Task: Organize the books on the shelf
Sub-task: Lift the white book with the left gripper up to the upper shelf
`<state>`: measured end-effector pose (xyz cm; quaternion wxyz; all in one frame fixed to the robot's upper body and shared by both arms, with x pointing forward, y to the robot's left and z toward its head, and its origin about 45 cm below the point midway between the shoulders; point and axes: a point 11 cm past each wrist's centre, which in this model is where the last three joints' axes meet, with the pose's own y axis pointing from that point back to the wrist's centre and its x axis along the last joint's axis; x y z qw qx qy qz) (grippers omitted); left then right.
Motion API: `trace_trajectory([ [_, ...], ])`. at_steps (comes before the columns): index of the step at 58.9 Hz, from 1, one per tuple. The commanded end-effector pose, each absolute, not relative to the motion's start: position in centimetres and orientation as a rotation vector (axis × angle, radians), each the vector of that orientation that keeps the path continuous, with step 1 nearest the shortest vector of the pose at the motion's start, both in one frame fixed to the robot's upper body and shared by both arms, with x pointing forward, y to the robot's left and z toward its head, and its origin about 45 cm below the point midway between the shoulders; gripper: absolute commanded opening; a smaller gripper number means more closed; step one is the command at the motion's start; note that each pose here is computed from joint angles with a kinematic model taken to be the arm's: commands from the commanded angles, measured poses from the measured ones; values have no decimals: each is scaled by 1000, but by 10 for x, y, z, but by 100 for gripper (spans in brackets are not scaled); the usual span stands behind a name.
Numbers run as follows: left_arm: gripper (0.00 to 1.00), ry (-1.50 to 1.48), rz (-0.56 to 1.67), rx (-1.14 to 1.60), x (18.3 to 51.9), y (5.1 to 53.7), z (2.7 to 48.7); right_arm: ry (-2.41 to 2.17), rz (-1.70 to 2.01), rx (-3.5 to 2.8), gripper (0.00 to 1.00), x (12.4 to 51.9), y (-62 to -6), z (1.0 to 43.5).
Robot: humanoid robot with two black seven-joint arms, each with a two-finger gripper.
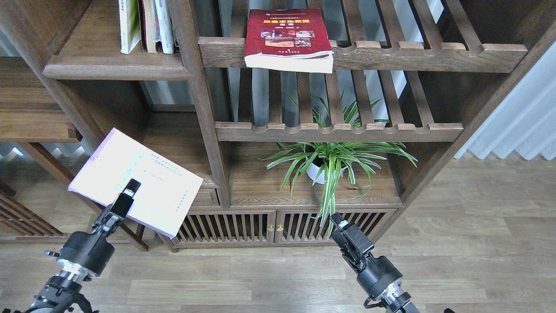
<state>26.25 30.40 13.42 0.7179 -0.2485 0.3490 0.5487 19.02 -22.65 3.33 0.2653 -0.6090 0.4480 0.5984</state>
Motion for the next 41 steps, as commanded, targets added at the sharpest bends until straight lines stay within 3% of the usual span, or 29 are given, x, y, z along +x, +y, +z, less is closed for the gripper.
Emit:
trace_trajectory([
  [1, 2, 717, 1200, -592, 282, 308, 154, 1213, 1615, -1642, 98, 191, -227, 33],
  [29, 2, 535, 1074, -645, 351, 309, 242, 1228, 1611, -1633, 98, 197, -231, 30],
  [41, 2, 495, 1111, -660, 356, 335, 261, 1241, 1615, -1623, 98, 195, -234, 27],
])
